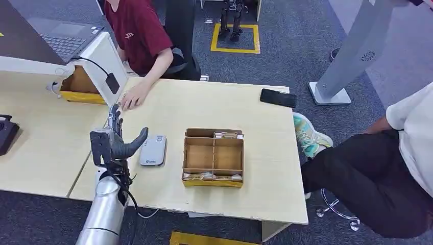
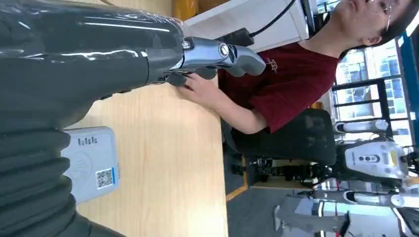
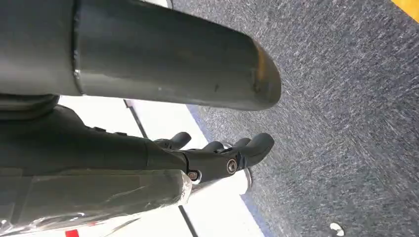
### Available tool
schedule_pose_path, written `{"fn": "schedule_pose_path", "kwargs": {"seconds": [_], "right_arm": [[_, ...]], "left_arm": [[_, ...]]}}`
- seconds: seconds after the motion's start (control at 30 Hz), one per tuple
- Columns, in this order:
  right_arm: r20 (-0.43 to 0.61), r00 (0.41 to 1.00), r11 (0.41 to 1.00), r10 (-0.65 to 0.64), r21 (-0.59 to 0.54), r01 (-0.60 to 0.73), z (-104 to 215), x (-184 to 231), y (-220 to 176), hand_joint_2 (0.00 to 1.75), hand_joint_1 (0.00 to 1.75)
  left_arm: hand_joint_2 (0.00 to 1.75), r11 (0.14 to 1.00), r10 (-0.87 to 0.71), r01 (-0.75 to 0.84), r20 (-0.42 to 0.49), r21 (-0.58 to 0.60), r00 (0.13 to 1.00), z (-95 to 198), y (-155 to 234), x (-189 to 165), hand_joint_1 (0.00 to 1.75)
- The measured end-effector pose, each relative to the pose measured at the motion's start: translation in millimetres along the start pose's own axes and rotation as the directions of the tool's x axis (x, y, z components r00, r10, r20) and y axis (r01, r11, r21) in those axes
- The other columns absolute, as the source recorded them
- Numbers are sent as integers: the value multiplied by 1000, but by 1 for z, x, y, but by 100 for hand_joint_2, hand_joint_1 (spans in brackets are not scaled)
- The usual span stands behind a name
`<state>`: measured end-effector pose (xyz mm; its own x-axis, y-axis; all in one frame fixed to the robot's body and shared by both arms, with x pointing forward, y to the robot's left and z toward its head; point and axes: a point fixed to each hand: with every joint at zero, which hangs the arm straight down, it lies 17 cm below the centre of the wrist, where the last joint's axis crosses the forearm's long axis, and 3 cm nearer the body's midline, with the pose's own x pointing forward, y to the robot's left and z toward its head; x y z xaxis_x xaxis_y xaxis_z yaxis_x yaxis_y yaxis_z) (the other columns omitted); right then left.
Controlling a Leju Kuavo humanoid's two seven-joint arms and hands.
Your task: Pass the card to the sensor for recognition and then transmit it.
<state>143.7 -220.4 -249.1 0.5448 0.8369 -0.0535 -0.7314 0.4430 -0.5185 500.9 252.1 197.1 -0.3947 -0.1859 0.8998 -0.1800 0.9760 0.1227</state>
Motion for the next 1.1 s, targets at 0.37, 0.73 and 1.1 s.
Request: {"fn": "schedule_pose_path", "kwargs": {"seconds": [0.37,0.73,1.1], "right_arm": [[-9,1000,1000,-13,7,13,0,-3,3,0,0],[-13,999,999,-33,12,34,0,-5,5,0,0],[-27,999,999,-41,13,42,0,-9,6,0,0]], "left_arm": [[175,995,51,-40,123,-91,991,12,-6,36,0],[175,946,174,-103,215,-307,961,74,-48,83,0],[175,845,-356,515,567,-143,743,139,-97,115,0]]}}
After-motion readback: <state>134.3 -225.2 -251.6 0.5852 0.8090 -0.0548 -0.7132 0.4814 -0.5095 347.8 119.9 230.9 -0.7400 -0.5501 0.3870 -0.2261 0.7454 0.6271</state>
